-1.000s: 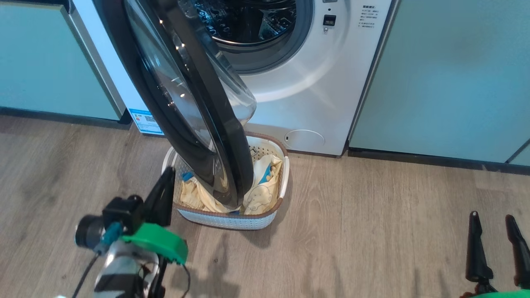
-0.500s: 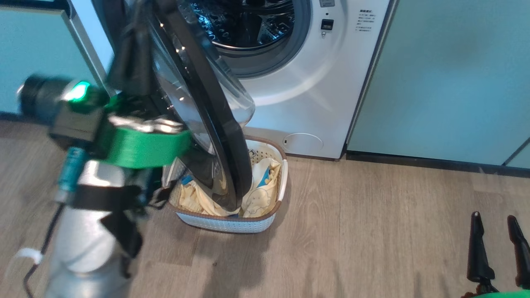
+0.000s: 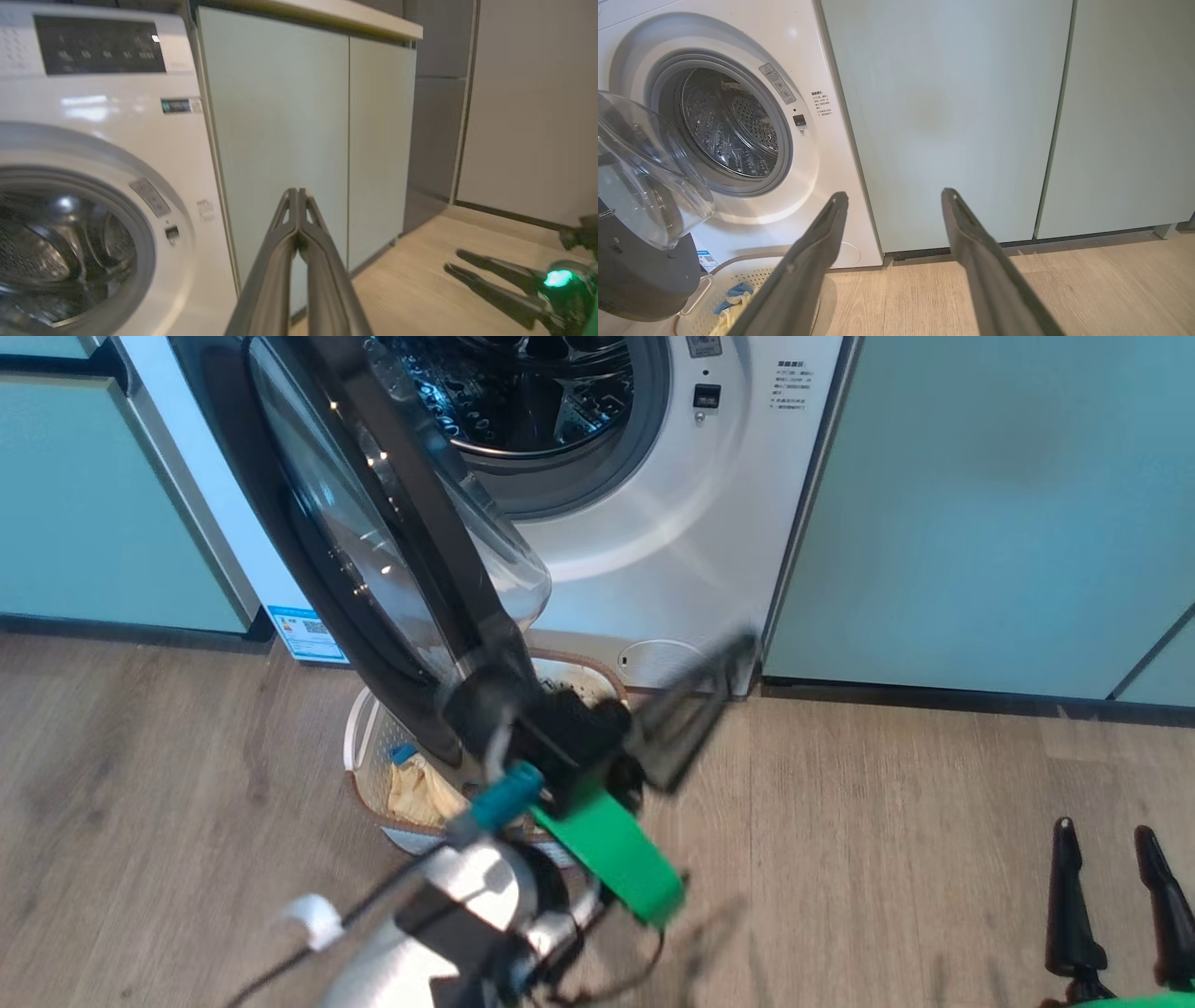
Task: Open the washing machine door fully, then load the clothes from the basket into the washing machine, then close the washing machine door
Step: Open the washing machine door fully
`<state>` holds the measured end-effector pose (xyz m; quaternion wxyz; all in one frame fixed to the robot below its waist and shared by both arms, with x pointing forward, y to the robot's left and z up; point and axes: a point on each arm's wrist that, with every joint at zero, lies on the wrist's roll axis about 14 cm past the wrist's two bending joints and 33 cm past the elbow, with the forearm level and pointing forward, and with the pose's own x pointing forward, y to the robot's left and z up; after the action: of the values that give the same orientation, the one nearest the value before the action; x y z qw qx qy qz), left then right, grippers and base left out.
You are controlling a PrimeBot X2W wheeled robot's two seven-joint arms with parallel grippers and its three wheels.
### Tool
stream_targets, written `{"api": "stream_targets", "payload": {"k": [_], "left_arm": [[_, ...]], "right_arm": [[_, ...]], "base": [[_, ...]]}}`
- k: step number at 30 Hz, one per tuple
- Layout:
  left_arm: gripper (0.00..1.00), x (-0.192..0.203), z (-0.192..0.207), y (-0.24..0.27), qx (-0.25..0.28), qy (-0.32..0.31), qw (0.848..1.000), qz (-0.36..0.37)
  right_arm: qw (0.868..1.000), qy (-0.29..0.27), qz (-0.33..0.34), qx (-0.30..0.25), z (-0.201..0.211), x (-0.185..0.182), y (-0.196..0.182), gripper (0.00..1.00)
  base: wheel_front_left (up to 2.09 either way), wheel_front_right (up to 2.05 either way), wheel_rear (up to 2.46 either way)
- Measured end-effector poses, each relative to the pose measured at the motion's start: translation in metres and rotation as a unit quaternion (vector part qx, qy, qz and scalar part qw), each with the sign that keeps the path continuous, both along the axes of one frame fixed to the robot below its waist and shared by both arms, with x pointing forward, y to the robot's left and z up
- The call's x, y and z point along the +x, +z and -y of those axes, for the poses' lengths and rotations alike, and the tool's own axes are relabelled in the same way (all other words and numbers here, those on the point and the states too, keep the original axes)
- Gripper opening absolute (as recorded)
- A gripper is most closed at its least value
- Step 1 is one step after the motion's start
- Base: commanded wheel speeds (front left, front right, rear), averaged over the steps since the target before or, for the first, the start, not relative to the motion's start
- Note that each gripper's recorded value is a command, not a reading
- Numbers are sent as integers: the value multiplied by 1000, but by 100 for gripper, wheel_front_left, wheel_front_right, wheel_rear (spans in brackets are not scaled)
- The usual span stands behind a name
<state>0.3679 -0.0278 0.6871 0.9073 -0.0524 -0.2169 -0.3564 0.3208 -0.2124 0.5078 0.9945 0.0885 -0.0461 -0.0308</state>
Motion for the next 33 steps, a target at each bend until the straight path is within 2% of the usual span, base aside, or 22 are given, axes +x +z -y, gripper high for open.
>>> {"api": "stream_targets", "payload": {"k": [5,9,20,26,33], "left_arm": [[0,-4,12,-51,28,-16,995,-90],[0,0,8,-72,39,-1,992,-123],[0,18,-9,-104,48,36,983,-171],[0,33,-30,-120,56,76,977,-193],[0,50,-46,-123,50,104,973,-201]], "right_arm": [[1000,1,-6,-3,-1,0,-3,100],[1000,2,-8,-3,-2,0,-5,100],[1000,0,-15,-2,0,-1,-9,100],[1000,-1,-20,-1,0,-2,-12,100],[1000,-2,-24,-1,1,-2,-14,100]], "base": [[0,0,0],[0,0,0],[0,0,0],[0,0,0],[0,0,0]]}}
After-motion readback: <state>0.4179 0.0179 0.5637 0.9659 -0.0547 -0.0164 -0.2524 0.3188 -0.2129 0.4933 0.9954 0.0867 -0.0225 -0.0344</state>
